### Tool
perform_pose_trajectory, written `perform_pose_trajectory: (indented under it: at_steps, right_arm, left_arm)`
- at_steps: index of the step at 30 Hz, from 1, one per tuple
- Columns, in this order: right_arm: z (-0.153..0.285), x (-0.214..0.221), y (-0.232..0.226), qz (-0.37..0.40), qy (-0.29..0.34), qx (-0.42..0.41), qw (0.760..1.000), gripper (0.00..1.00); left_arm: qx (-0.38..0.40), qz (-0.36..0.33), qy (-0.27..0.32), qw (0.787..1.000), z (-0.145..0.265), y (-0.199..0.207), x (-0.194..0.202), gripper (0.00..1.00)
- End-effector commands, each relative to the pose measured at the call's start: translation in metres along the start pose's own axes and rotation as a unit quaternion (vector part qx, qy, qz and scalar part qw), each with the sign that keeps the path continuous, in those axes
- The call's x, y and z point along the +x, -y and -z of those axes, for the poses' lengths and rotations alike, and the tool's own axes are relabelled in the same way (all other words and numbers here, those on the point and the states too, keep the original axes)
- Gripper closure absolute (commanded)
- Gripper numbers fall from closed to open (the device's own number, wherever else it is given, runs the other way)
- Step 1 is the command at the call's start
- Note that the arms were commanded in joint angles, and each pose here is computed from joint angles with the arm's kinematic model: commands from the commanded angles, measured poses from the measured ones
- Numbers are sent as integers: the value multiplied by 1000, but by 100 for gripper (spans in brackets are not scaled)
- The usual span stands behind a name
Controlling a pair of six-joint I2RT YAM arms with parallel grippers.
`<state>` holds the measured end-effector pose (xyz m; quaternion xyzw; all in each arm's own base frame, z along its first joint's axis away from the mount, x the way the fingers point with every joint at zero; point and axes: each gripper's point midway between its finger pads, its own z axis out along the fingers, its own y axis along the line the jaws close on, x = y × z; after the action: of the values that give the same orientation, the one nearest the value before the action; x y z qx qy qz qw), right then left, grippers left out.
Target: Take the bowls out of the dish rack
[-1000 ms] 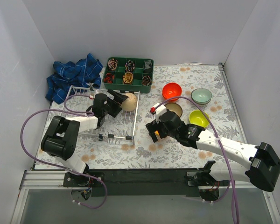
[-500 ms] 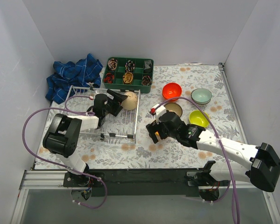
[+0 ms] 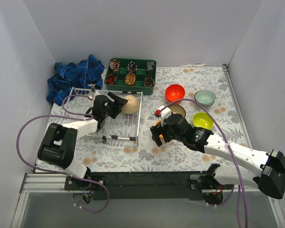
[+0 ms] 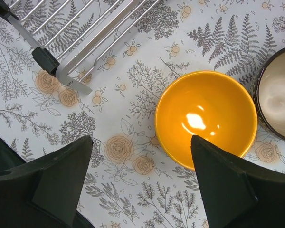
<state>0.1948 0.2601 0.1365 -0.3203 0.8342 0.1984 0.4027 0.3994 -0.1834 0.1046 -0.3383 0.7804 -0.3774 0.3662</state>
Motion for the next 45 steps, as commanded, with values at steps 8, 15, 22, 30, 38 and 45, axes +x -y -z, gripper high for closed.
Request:
perform_pose_trajectory:
  at_steps: [8,15,22,30,38,45]
  right_arm:
    - [29,-27,-12,-15,40,-32,999,7]
    - [40,-38,-14,-8,22,-50,998,4]
    - [55,-82,-3,-33,30,-119,992,3]
    - [59,-140,10,-52,52,-217,973,4]
    - [49,-169,17,-40,58,-302,951,4]
    - [38,-174,5,-28,33,-397,917,6]
  left_arm:
    - [29,-248,87,964,60,62,-56,80]
    - [90,-436,77,892,91,101,-59,80]
    - [134,-602,62,785,115,121,-30,80]
    - [202,-728,50,653,146,149,32,78]
    - [229,-804,63,546,164,158,71,77]
    - [253,-842,73,472,174,163,104,76]
